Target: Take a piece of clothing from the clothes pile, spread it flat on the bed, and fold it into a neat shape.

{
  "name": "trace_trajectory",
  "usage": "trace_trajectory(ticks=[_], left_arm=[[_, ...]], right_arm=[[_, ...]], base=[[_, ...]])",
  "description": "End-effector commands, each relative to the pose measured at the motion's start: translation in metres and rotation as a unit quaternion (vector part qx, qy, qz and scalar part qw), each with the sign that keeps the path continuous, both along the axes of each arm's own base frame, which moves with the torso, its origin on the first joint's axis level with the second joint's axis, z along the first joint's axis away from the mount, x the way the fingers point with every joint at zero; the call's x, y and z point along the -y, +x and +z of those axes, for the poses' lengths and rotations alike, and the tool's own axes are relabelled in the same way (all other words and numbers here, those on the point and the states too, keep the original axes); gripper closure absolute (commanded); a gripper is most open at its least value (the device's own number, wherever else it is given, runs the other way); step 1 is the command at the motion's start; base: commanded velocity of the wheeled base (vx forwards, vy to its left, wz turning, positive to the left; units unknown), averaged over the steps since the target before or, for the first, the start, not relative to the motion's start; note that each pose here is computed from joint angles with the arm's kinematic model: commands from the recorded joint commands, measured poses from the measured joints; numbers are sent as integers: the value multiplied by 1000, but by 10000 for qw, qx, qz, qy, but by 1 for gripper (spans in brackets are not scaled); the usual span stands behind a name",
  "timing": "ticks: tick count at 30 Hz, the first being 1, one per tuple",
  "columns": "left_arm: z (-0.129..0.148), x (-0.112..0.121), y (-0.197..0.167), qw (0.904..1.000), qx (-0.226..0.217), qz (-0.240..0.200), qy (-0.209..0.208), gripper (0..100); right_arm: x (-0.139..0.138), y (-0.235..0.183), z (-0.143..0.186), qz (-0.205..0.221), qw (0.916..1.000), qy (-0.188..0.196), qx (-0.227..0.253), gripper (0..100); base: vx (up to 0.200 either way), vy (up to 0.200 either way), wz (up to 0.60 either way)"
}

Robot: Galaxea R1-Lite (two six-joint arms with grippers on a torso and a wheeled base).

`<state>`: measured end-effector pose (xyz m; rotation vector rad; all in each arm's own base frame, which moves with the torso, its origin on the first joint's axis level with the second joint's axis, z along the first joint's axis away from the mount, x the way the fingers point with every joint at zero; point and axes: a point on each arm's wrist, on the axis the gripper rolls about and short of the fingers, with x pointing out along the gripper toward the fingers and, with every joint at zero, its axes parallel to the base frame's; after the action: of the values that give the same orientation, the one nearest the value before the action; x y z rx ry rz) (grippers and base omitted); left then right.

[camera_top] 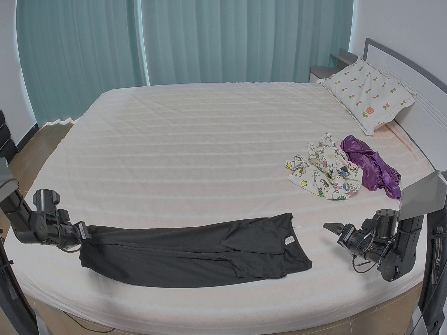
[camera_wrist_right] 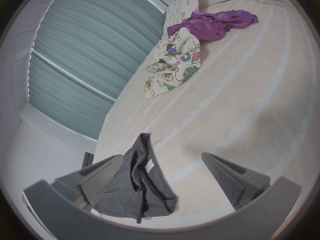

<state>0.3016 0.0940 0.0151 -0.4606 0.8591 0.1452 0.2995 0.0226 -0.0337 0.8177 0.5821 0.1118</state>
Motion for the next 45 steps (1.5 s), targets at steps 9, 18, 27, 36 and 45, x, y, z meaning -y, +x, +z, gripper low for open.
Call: trace_trajectory(ticks=[9,18,27,36,45], left_arm=[[64,-67,-12,9958,519,720,-204,100],[71,-12,-12,9983,371,360,-269,100],[81,77,-10,9991,244,54,-340,100],[75,140,-5,9994,126,-103,-294,100],[65,161,-1,9997,26,-202,-104,100]], right_arm=[[3,2,0,-40,10000,9,74,0],[4,2,-2,-48,10000,8,35,0],[8,7,-1,-128,9998,17,125,0],[8,7,-2,-121,9999,20,110,0],[7,9,-1,-106,9998,26,155,0]], base=[[0,0,0],[0,0,0],[0,0,0],[0,0,0],[0,-200,0]])
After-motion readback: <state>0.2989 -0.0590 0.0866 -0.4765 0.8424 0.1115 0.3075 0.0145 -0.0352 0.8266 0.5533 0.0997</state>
